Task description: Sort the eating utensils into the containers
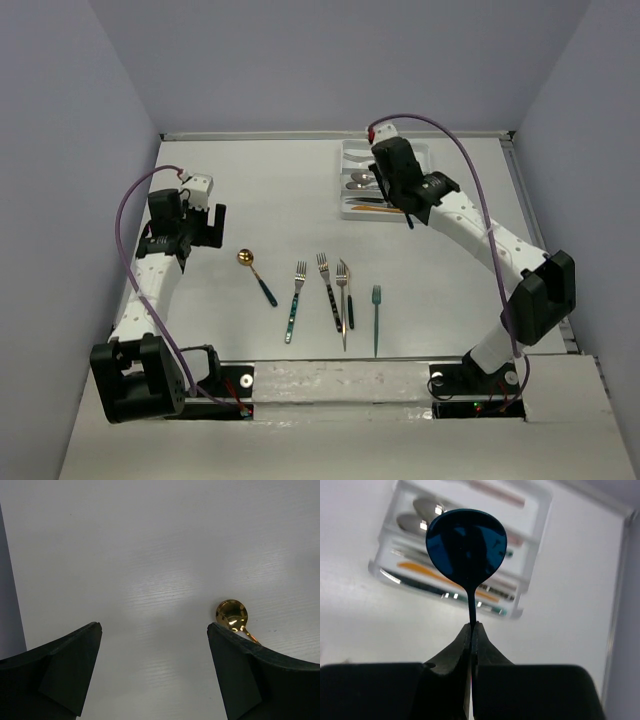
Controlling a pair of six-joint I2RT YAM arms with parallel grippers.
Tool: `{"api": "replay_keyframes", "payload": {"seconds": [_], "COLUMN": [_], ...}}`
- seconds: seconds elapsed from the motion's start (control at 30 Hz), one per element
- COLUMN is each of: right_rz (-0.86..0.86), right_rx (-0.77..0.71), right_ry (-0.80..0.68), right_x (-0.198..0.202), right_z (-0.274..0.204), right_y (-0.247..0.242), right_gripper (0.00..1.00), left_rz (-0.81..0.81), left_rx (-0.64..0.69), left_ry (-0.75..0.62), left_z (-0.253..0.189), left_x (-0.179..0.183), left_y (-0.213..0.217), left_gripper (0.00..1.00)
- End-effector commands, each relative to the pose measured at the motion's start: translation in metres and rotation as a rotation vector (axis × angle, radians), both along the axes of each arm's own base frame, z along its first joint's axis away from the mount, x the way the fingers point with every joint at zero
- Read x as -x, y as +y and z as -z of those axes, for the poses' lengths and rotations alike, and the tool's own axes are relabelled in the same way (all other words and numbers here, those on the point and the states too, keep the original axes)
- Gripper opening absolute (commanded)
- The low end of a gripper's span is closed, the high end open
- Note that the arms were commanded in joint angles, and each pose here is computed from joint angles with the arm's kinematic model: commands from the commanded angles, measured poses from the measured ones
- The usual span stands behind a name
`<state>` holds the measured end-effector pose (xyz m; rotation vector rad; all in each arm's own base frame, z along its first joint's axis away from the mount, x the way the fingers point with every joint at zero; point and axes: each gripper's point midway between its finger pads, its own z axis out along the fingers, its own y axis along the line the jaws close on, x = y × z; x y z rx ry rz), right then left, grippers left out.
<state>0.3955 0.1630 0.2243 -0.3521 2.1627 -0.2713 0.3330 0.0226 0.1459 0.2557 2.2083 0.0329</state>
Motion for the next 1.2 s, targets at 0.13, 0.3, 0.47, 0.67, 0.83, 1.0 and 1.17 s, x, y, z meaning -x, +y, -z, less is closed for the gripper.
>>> {"api": "replay_keyframes", "payload": {"seconds": [0.13, 0.3, 0.47, 0.67, 0.83, 1.0, 1.17], "right_rz": [-0.608, -0.939, -1.025, -1.067, -1.06, -1.044, -1.012], "right_rx": [0.74, 0.98, 1.048, 0.996, 0.994, 0.964, 0.96], "right_ry": [-0.418, -0.396, -0.212, -0.167, -0.13, -0.148, -0.149], "right_x": [-0.152, -0.175, -0.194, -0.193, -0.199, -0.197, -0.194], "right_z": [-0.043, -0.006, 0.053, 0.092, 0.117, 0.112, 0.101], "right_y": [0.033, 0.052, 0.026, 0.027, 0.025, 0.027, 0.022], "right_gripper": [0.0, 0.0, 0.0, 0.0, 0.1, 0.26, 0.47], "left_rz": [-0.033, -0.05, -0.071, -0.072, -0.075, -0.072, -0.07], "left_rx": [-0.021, -0.03, -0.046, -0.045, -0.048, -0.048, -0.047], "left_ry": [0.006, 0.021, 0.037, 0.051, 0.058, 0.056, 0.051], "left_z": [0.002, 0.007, 0.012, 0.017, 0.019, 0.019, 0.018], "left_x": [-0.002, -0.004, -0.004, -0.006, -0.005, -0.006, -0.005], "left_y": [0.009, 0.013, 0.018, 0.018, 0.019, 0.019, 0.018], "left_gripper": [0.99, 0.99, 0.99, 0.99, 0.99, 0.99, 0.99]}}
